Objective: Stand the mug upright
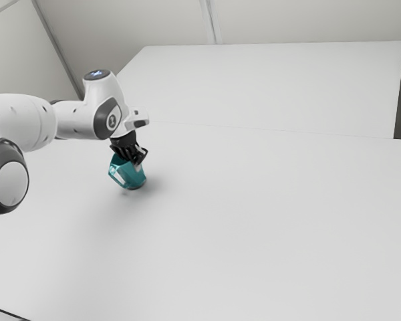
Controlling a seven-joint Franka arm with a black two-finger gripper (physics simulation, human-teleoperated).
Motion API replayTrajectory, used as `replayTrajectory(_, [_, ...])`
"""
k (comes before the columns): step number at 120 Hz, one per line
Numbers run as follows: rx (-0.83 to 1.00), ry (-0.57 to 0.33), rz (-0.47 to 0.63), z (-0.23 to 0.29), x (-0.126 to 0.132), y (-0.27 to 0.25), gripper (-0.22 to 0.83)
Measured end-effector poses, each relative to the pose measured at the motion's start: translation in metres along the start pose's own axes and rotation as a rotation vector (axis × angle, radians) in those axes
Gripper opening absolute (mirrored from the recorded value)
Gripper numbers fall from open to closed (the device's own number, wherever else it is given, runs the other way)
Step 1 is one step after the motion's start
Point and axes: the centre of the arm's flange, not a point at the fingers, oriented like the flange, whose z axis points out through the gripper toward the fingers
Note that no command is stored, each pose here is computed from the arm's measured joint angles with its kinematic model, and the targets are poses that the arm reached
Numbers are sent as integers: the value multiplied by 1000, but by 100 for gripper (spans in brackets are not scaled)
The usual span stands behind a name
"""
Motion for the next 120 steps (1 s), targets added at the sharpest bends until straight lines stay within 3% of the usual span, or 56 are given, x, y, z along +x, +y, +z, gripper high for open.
replayTrajectory(20, [4,3,-27,7,2,0,-15])
replayTrajectory(52, [-3,13,-47,6,3,4,29])
replayTrajectory(67, [-4,31,-51,-7,4,6,42])
replayTrajectory(96, [-17,100,-64,-77,-3,6,54])
replayTrajectory(120, [-32,174,-89,-189,-17,-7,58])
